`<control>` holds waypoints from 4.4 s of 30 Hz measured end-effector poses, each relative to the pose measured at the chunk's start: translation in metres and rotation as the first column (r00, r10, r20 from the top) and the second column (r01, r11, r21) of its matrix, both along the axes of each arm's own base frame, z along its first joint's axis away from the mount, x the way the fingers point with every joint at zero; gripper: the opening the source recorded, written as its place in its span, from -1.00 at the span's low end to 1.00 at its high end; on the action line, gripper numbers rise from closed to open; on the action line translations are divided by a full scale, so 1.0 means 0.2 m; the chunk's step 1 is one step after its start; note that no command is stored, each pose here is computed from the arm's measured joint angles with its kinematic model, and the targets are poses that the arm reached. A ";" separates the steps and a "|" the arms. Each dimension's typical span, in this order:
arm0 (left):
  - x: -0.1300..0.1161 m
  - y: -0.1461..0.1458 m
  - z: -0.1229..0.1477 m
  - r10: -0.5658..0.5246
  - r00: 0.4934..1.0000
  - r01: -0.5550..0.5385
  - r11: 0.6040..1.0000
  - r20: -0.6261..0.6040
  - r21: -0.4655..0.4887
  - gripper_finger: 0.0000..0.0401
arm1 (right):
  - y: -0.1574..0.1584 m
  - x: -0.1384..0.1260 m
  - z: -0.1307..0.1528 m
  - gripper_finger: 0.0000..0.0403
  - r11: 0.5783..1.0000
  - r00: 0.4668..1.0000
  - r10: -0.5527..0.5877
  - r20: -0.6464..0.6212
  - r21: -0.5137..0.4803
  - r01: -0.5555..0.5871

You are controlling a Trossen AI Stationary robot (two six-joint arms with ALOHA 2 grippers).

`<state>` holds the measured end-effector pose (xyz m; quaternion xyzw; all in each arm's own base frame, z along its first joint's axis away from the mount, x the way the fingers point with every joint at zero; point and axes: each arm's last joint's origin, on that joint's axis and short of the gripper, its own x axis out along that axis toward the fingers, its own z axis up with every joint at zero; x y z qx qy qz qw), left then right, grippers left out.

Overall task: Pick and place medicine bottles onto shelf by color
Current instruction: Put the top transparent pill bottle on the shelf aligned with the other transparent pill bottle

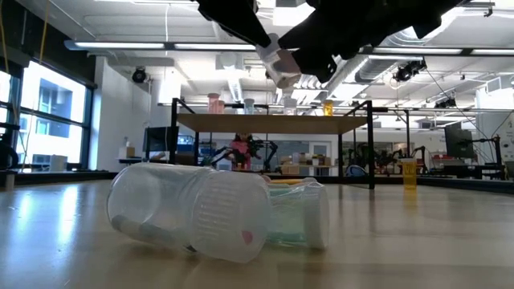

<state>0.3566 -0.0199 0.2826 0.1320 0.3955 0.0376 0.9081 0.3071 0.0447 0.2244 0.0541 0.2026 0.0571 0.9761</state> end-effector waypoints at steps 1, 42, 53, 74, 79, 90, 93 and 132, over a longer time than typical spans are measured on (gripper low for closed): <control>0.00 0.00 0.00 0.003 1.000 -0.003 1.000 0.000 0.004 -0.39 | 0.00 0.00 0.00 0.16 1.000 1.000 -0.001 -0.001 0.000 0.001; -0.05 0.03 0.03 0.135 0.991 -0.131 0.983 -0.021 0.127 0.13 | -0.04 -0.01 0.00 -0.31 0.996 0.996 -0.082 -0.028 -0.021 0.081; -0.22 0.04 0.22 0.162 0.984 -0.166 0.984 0.070 0.059 0.11 | -0.14 -0.12 0.22 -0.32 0.981 0.979 -0.160 0.130 -0.087 0.171; -0.22 0.17 -0.13 0.023 0.931 0.071 0.967 0.363 -0.245 0.11 | -0.27 -0.52 0.66 -0.32 0.865 0.791 -0.321 0.521 -0.180 0.469; -0.22 0.20 -0.13 0.043 0.924 0.056 0.968 0.379 -0.247 0.11 | -0.31 -0.51 0.59 -0.32 0.823 0.790 -0.381 0.480 -0.212 0.526; -0.25 0.21 -0.07 0.029 0.903 0.072 0.973 0.428 -0.218 0.11 | -0.37 -0.52 0.19 -0.32 0.810 0.733 -0.483 0.480 -0.074 0.582; -0.28 0.23 -0.02 0.040 0.887 0.065 0.975 0.460 -0.210 0.11 | -0.37 -0.49 0.11 -0.32 0.795 0.726 -0.514 0.456 -0.065 0.603; -0.46 0.44 -0.24 0.167 0.817 0.001 0.957 0.552 -0.290 0.11 | -0.63 0.11 -0.17 -0.32 0.405 0.409 -0.863 0.298 -0.078 0.911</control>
